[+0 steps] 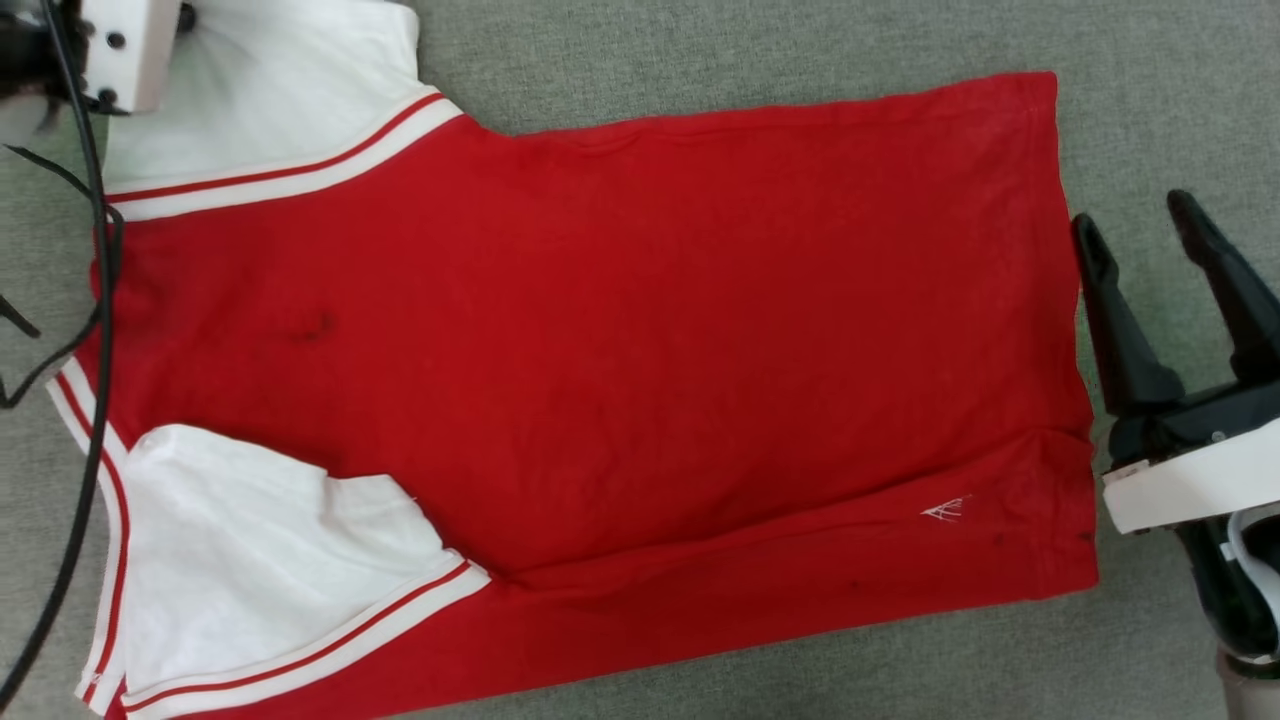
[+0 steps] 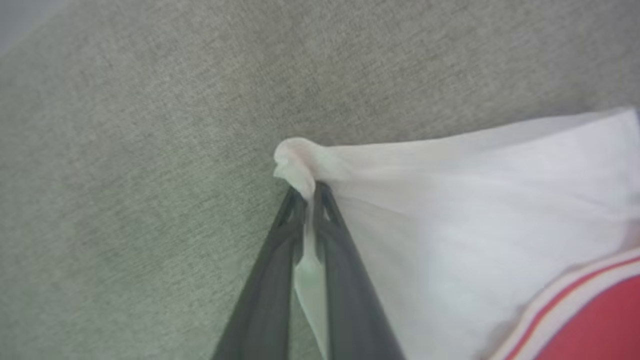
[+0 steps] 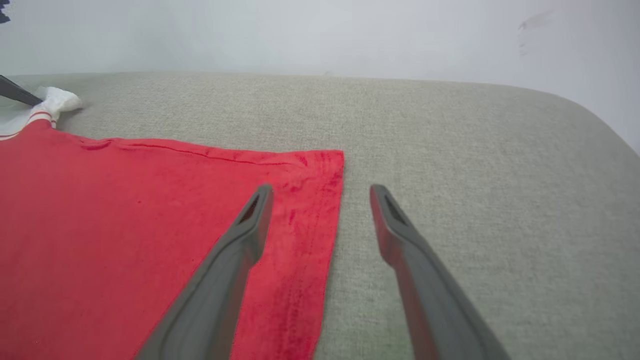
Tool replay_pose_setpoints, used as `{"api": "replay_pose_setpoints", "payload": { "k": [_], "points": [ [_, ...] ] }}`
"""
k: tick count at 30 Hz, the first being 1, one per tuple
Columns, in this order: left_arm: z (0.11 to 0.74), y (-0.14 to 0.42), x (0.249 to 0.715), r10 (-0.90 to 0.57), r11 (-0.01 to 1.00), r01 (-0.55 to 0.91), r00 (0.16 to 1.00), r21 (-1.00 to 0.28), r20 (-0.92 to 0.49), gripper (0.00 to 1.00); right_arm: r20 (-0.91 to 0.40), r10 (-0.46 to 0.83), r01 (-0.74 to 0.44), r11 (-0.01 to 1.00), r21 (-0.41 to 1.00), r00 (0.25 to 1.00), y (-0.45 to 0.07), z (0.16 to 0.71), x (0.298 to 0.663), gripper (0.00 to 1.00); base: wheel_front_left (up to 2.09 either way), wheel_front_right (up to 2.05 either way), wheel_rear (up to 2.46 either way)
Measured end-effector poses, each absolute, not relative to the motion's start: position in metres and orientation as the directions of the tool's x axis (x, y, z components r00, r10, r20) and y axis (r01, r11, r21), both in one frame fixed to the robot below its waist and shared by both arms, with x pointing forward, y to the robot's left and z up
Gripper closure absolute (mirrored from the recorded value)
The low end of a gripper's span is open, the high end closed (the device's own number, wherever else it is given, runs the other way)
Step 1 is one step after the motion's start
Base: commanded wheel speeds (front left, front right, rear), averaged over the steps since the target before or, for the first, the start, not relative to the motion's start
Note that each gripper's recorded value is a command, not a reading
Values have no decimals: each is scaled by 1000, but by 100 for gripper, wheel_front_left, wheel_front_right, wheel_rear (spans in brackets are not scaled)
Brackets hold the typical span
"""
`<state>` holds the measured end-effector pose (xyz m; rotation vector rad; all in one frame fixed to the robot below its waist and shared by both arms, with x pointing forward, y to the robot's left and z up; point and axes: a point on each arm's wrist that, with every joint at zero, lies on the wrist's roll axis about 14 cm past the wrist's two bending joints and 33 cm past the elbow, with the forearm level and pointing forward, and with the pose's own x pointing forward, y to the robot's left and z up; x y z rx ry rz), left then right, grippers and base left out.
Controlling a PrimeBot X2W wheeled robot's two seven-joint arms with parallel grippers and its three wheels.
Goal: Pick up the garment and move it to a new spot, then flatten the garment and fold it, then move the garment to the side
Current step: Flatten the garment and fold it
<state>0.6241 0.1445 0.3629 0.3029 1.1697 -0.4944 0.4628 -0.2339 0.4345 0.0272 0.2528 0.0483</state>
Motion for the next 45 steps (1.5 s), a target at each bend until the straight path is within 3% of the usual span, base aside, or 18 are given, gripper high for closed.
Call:
{"api": "replay_pose_setpoints", "payload": {
  "k": [7, 12, 18, 25, 34, 41, 42, 43, 45],
  "points": [
    [386, 145, 622, -229, 844, 536, 391, 18, -891, 100, -200, 75, -87, 995, -52, 977, -240, 471, 479, 0, 0, 0, 0],
    [419, 137, 621, -273, 826, 561, 478, 51, -835, 100, -324, 123, -168, 979, -117, 938, -242, 484, 496, 0, 0, 0, 0],
    [441, 138, 608, -290, 802, 590, 522, 94, -802, 100, -612, 161, -270, 959, -90, 775, -235, 466, 505, 0, 0, 0, 0],
    [452, 133, 600, -328, 775, 623, 543, 108, -773, 100, -811, 110, -332, 937, -109, 575, -233, 442, 522, 0, 0, 0, 0],
    [442, 133, 602, -345, 757, 643, 545, 117, -764, 100, -921, 80, -368, 927, -72, 382, -217, 380, 530, 0, 0, 0, 0],
    [437, 137, 602, -347, 759, 641, 545, 114, -763, 100, -937, 80, -386, 920, -62, 340, -213, 357, 527, 0, 0, 0, 0],
    [438, 137, 602, -346, 759, 640, 547, 115, -762, 100, -932, 89, -386, 921, -58, 352, -211, 357, 529, 25, 0, 0, 0],
    [438, 138, 602, -345, 760, 639, 548, 116, -762, 100, -926, 95, -387, 920, -58, 365, -210, 358, 530, 100, 0, 0, 0],
    [440, 140, 602, -343, 763, 635, 553, 117, -759, 100, -910, 115, -381, 923, -50, 397, -208, 360, 533, 100, 0, 0, 0]
  ]
}}
